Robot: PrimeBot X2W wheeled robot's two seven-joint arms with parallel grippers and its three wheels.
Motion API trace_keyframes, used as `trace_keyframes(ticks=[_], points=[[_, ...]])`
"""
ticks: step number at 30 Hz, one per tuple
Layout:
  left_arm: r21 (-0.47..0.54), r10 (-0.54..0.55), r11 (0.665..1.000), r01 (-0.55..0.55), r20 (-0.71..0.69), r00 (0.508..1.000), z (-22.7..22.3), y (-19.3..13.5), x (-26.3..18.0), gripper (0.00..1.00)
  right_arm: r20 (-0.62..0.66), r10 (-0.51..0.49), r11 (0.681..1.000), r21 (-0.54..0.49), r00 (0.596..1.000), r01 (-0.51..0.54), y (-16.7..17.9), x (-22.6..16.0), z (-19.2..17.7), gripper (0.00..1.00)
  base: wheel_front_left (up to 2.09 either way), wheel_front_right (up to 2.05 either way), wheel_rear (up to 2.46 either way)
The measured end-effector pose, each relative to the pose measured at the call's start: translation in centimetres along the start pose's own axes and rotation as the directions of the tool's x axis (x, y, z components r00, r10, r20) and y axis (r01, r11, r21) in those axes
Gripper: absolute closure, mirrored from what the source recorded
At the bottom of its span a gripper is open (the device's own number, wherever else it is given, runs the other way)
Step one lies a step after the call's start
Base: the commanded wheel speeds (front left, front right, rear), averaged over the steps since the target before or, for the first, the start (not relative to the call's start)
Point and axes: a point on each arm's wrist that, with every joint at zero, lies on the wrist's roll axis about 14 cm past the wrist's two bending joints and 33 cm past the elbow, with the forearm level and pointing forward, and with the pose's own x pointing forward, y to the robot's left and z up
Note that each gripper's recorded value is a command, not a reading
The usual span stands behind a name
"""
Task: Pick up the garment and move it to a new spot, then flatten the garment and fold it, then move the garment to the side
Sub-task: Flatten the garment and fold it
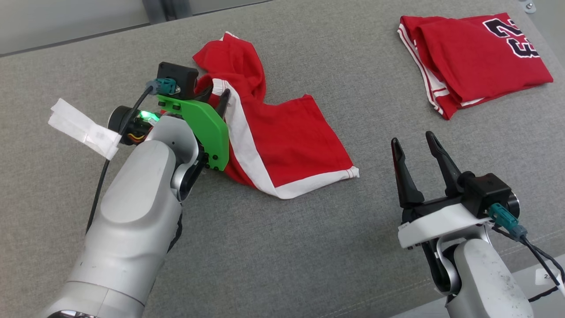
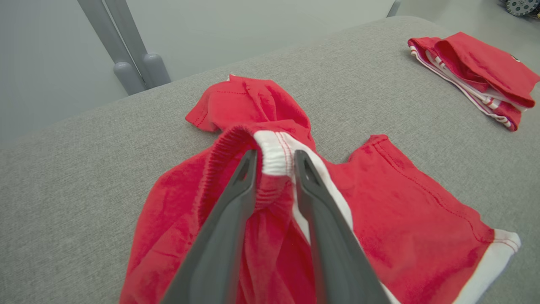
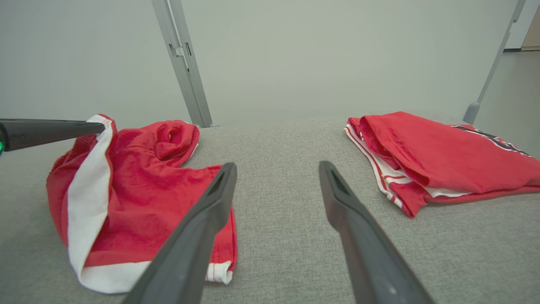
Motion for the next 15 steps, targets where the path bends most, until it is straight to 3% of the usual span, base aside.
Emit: trace_keyframes(ticks=[3,5,6,7,8,15], points=[[-0.005,0.002,1.000,-0.002,-0.002,1.000,0.0,-0.1,0.0,0.62,0.004,0.003,1.000,0.000,1.000,-0.003,0.1,-0.1,0.2,0.00,0.00,0.00,0.00],[-0.011,0.000,1.000,0.000,0.004,1.000,0.1,-0.3,0.0,0.73,0.006,0.005,1.000,0.000,1.000,-0.005,0.2,-0.1,0.3,0.00,0.00,0.00,0.00],[-0.015,-0.001,1.000,0.001,0.013,1.000,0.3,-0.4,0.0,0.86,0.007,0.005,1.000,0.000,1.000,-0.005,0.2,-0.2,0.3,0.00,0.00,0.00,0.00],[-0.016,0.000,1.000,0.001,0.026,1.000,0.5,-0.4,0.0,0.89,0.008,0.005,1.000,0.000,1.000,-0.005,0.2,-0.2,0.3,0.00,0.00,0.00,0.00],[-0.020,-0.002,1.000,0.002,0.037,0.999,0.7,-0.5,-0.1,0.98,0.009,0.004,1.000,0.000,1.000,-0.004,0.1,-0.2,0.4,0.00,0.00,0.00,0.00],[-0.085,0.004,0.996,0.010,0.165,0.986,2.4,-0.5,-1.1,1.00,-0.012,0.010,1.000,-0.006,1.000,-0.010,0.3,-0.6,-0.3,0.00,0.00,0.00,0.00]])
